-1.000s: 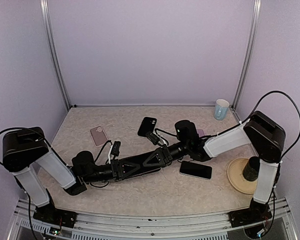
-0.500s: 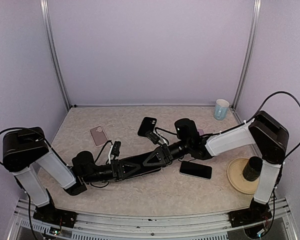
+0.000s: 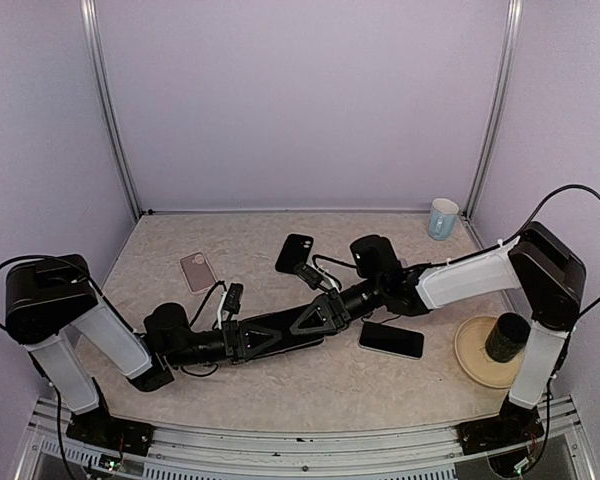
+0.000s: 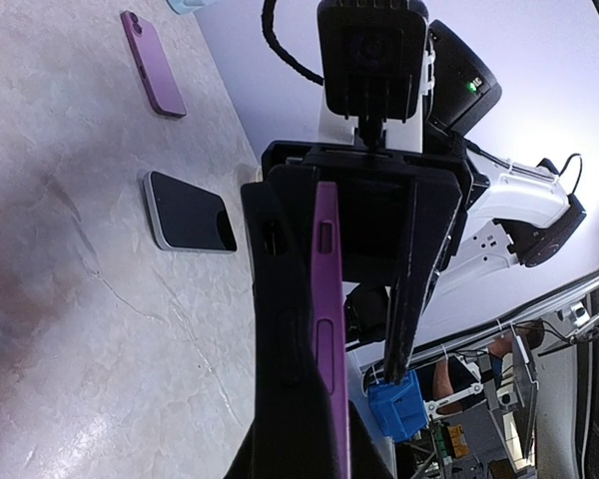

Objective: Put the phone into the phone case
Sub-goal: Install the phone on the phone case.

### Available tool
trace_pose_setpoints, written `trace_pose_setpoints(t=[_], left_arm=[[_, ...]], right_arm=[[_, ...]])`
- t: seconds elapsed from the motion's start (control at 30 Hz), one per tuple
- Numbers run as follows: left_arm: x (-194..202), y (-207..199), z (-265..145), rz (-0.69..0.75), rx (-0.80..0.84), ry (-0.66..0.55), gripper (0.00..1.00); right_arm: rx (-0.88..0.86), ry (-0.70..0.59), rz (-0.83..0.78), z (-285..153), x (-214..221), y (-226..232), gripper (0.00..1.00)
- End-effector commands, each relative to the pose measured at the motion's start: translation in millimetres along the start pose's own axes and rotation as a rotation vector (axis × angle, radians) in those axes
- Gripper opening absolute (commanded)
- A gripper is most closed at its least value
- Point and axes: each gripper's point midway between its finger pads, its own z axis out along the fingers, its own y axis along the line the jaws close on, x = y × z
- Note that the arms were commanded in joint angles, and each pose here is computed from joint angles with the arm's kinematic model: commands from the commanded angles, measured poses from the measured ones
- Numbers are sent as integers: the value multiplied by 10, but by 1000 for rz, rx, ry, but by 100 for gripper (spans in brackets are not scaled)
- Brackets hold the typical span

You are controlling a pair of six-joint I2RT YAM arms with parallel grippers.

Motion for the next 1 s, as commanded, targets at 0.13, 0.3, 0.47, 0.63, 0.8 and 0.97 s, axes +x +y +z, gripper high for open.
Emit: trace_pose_setpoints(t=[0.13,0.3,0.47,0.63,0.8,0.97], left_arm=[[-54,-234,-44,59,81,-25,0],[-50,-245,-39,62,87,-20,0],[-37,-272,-37,69,97,-11,0],[-35,-289,-47,79,101,-10,0],[-38,-327,-36,90,114,-5,0],[-38,-366,-26,104,128,2,0]], right_arm=[[120,-58,17,-262,-108,-149,39],[132,-68,12,-327,-129,-137,39],[147,-73,9,-400,-126,-148,39],[158,-89,3,-513,-135,-125,39],[171,-102,-14,-617,-159,-84,40],[174,-110,-34,-695,-165,-21,40]])
